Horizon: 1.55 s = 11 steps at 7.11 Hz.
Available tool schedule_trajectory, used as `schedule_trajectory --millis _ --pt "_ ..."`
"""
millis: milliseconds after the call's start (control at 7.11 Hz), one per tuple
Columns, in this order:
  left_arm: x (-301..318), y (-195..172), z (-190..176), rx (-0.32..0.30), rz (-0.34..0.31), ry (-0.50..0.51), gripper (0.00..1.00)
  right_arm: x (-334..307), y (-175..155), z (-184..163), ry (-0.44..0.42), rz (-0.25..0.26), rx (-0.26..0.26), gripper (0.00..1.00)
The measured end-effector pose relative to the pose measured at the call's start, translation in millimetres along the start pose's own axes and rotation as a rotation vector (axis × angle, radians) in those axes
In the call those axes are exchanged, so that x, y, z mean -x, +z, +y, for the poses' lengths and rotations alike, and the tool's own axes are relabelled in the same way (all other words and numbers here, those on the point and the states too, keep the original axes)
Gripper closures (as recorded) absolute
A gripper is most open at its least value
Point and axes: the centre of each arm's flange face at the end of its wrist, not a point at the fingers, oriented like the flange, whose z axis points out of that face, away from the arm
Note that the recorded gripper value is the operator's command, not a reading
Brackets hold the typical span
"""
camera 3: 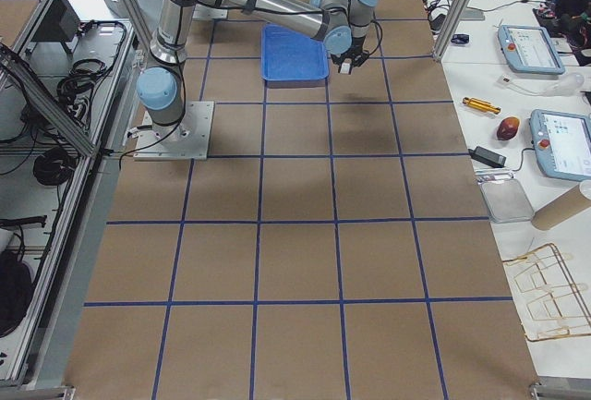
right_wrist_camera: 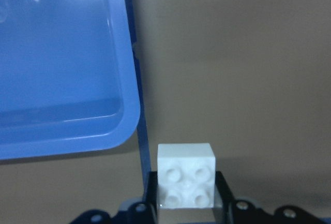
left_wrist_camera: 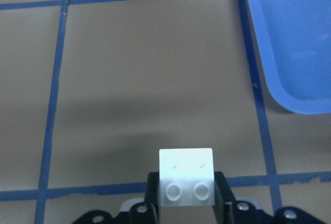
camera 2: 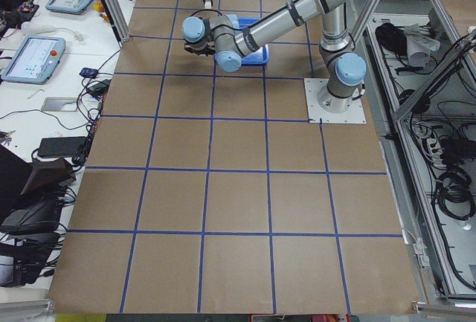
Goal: Assemble white blocks and place on blue tray
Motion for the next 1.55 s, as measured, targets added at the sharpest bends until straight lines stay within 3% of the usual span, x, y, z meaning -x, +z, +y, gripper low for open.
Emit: schedule_trajectory --millis 422,985,1548 --pt "-54 10 -11 -0.024 0.030 -0.023 1.00 43 25 -41 -0.039 -0.041 0.003 1.00" --pt "-74 1 -8 0.031 0.033 -0.023 1.00 105 55 -89 -0.046 -0.040 0.000 1.00" --pt "-74 0 -6 0.031 0.030 -0.020 1.00 133 71 -115 -0.015 -0.027 -0.011 1.00"
